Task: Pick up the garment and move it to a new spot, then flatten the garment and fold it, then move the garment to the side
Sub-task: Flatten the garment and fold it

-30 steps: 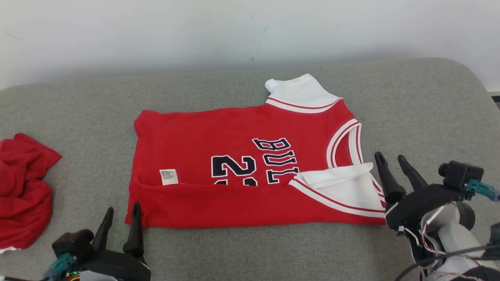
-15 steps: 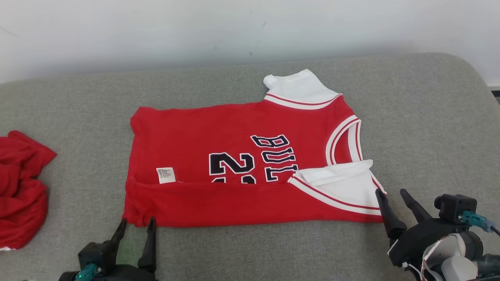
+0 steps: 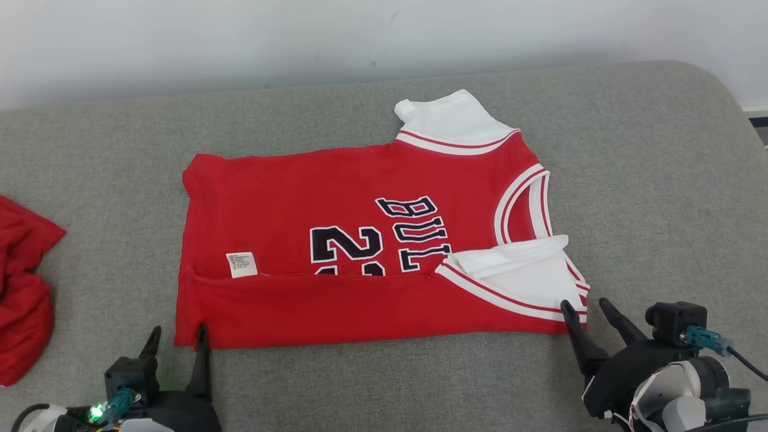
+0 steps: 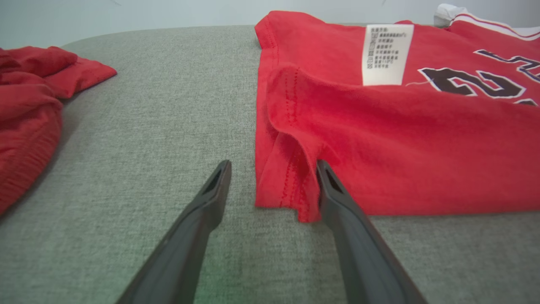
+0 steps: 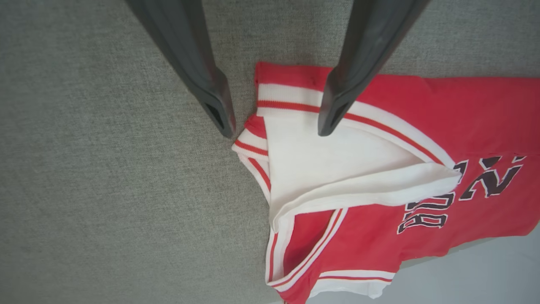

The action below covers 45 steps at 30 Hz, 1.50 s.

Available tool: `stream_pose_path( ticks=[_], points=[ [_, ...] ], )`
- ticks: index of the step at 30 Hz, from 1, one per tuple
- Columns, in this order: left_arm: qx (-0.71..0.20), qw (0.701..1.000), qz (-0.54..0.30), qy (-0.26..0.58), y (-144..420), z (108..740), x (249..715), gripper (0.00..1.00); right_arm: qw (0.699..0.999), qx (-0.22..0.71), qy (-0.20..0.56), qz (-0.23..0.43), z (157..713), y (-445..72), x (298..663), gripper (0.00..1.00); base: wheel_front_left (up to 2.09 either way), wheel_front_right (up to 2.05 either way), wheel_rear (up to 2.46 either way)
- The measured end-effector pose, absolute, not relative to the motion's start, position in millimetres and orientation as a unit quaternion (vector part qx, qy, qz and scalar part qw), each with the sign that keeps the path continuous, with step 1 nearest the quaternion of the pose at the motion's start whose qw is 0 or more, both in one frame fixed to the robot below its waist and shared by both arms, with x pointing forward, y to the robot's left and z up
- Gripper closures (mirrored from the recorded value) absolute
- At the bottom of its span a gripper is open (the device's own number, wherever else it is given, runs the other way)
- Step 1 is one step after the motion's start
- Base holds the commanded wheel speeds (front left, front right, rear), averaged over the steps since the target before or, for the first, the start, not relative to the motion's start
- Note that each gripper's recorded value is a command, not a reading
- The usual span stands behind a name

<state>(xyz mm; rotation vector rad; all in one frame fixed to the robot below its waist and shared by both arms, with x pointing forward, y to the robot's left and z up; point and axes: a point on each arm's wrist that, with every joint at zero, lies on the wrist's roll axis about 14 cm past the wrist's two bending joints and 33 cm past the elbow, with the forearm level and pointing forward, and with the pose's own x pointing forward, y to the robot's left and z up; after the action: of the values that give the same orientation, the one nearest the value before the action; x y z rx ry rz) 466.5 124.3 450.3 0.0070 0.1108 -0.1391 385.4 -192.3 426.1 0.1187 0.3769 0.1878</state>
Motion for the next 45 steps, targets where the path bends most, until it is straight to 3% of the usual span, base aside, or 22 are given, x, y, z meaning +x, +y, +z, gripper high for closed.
stream_pose_path(
  ticks=[8, 9, 10, 11, 12, 13, 23, 32, 45],
  points=[
    [-0.003, 0.995, -0.067, 0.074, 128, 439, 465, 0.00, 0.971, 0.044, 0.216, 0.094, 410, -192, 383, 0.03, 0.00, 0.00, 0.00],
    [-0.005, 0.995, -0.066, 0.077, 128, 437, 464, 0.28, 0.970, 0.045, 0.221, 0.094, 408, -190, 383, 0.45, 0.00, 0.00, 0.00],
    [-0.008, 0.995, -0.065, 0.080, 128, 436, 464, 0.54, 0.969, 0.045, 0.224, 0.095, 407, -189, 384, 0.63, 0.00, 0.00, 0.00],
    [-0.008, 0.994, -0.067, 0.080, 127, 436, 465, 0.76, 0.968, 0.046, 0.226, 0.096, 406, -188, 385, 1.00, 0.00, 0.00, 0.00],
    [-0.011, 0.995, -0.066, 0.080, 127, 436, 465, 0.91, 0.968, 0.047, 0.227, 0.097, 406, -186, 385, 1.00, 0.00, 0.00, 0.00],
    [-0.017, 0.994, -0.066, 0.082, 126, 436, 465, 1.00, 0.967, 0.049, 0.229, 0.097, 404, -186, 385, 1.00, 0.00, 0.00, 0.00],
    [-0.033, 0.994, -0.073, 0.071, 125, 447, 445, 1.00, 0.976, 0.061, 0.196, 0.070, 422, -205, 379, 1.00, 0.00, 0.00, 0.00],
    [-0.058, 0.992, -0.092, 0.063, 110, 453, 398, 1.00, 0.978, 0.071, 0.190, 0.042, 432, -227, 337, 1.00, 0.00, 0.00, 0.00],
    [-0.076, 0.991, -0.068, 0.087, 118, 444, 360, 1.00, 0.965, 0.090, 0.242, 0.041, 428, -212, 289, 1.00, 0.00, 0.00, 0.00]
  ],
)
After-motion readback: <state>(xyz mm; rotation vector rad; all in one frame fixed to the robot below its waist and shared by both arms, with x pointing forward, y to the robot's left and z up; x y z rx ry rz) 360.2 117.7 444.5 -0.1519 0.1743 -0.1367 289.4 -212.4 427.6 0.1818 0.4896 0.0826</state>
